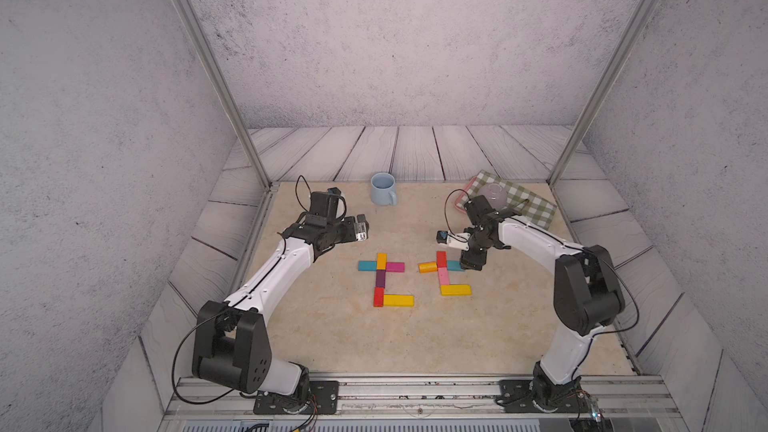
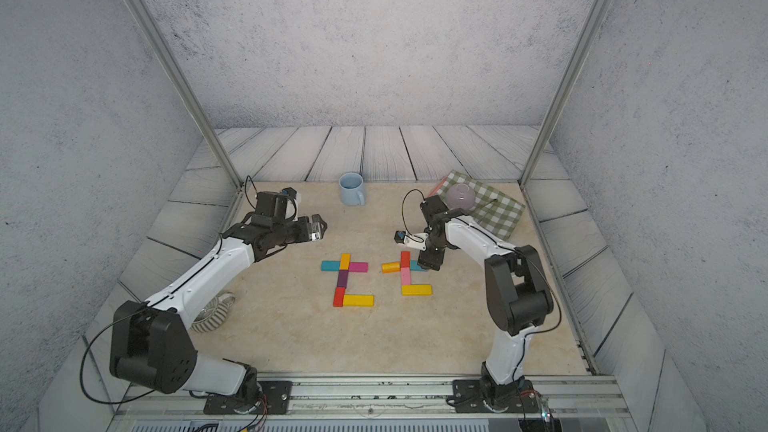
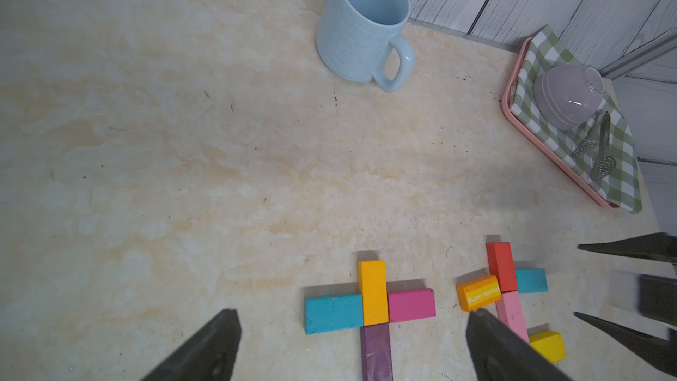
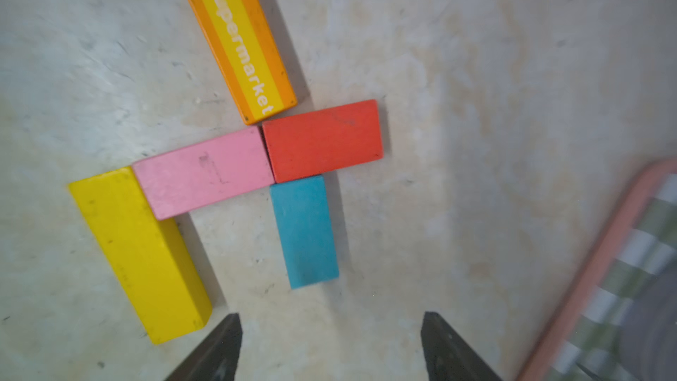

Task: Assemble the letter t with building blocks
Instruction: Adjust the building block at the center of the board, then reset both arms

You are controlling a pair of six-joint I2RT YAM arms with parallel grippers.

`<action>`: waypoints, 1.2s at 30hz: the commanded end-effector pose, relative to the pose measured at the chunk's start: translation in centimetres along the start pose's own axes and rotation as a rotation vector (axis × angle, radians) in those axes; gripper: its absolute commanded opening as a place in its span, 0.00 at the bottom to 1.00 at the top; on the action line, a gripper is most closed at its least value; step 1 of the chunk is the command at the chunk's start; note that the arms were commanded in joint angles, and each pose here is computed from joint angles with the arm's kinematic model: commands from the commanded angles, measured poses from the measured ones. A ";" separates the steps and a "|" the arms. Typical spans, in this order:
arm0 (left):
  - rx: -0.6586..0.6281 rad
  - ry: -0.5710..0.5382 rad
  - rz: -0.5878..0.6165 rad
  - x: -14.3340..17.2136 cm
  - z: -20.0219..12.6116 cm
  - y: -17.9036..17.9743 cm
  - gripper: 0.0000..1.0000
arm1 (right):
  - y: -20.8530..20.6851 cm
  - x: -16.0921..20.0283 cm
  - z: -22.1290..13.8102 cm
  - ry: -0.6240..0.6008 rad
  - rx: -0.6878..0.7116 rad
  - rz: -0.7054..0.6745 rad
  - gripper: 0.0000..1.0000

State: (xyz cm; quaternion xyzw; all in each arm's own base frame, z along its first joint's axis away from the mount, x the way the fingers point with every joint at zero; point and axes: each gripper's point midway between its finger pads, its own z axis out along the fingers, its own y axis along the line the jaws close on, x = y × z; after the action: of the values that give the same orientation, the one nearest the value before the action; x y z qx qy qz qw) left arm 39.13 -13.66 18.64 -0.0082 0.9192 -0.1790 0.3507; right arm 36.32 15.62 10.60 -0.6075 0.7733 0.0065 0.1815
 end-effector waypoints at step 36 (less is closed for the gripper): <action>-0.642 -0.506 -0.004 3.0 -2.8 20.8 1.00 | -7.4 15.2 -1.2 -0.554 0.806 1.126 0.99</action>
State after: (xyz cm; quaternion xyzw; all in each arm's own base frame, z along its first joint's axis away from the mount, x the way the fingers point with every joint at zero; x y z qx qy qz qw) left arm 34.61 7.29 8.23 -0.2097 0.8488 0.1529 0.4607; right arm 39.49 -0.66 7.50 0.0131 0.8503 -0.0327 0.5251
